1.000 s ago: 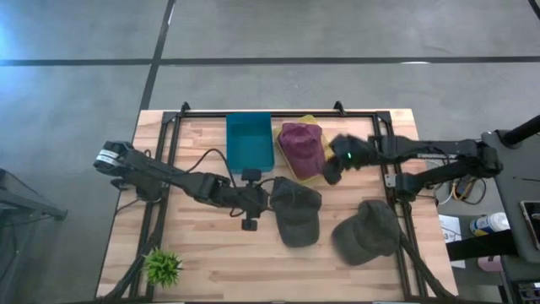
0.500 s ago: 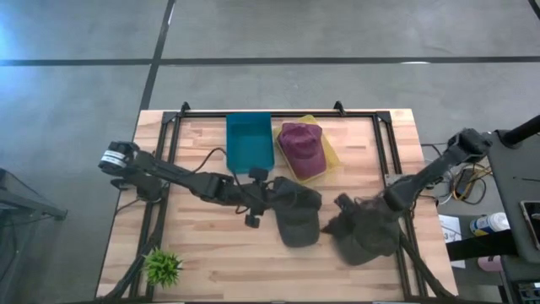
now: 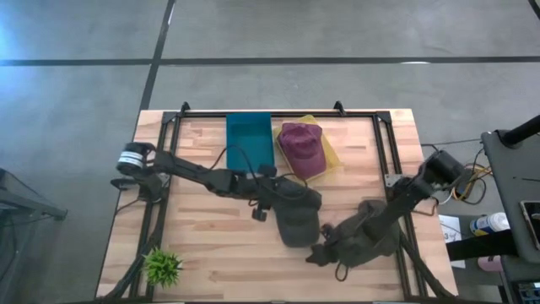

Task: Pick & Place hat
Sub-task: Put the left black cap into the blue bin

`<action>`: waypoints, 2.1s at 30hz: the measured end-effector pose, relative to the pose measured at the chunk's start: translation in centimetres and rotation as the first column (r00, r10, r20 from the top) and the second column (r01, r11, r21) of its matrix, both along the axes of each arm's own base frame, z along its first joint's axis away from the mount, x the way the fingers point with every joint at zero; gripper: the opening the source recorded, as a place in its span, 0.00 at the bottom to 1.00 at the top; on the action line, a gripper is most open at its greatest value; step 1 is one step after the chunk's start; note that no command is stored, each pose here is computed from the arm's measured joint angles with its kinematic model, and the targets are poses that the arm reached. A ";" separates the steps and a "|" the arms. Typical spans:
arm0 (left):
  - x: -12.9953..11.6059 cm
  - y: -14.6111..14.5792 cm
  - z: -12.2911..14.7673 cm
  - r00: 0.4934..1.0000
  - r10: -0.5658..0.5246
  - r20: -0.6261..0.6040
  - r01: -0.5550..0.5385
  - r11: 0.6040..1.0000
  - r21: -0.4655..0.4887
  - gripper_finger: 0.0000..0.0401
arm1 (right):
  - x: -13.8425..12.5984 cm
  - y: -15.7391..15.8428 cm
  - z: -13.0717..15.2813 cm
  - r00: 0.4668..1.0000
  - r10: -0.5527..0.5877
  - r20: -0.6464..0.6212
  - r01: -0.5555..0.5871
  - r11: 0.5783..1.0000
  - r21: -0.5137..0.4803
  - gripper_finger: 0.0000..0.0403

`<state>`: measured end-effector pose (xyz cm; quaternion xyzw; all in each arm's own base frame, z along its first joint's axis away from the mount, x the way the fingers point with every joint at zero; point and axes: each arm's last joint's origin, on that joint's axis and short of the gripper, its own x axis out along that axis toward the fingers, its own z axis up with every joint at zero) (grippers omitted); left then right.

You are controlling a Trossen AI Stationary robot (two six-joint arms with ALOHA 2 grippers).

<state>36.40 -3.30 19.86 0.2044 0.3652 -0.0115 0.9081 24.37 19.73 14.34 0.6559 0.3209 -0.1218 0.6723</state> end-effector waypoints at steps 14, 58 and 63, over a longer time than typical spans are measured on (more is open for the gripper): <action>0.0 -3.0 -2.1 0.991 -0.111 -0.075 0.094 0.974 -0.206 0.44 | 0.5 -0.5 -1.7 0.957 -0.289 0.012 0.289 0.951 -0.108 0.39; -4.0 -5.8 2.2 0.971 0.038 -0.235 -0.044 0.999 -0.021 0.44 | 3.7 -6.2 -1.1 0.939 -0.337 0.063 0.336 0.871 -0.357 0.35; -4.7 -4.5 0.2 0.941 0.110 -0.321 -0.133 0.990 -0.051 0.44 | 3.9 -6.1 -1.6 0.937 -0.343 0.058 0.342 0.875 -0.343 0.35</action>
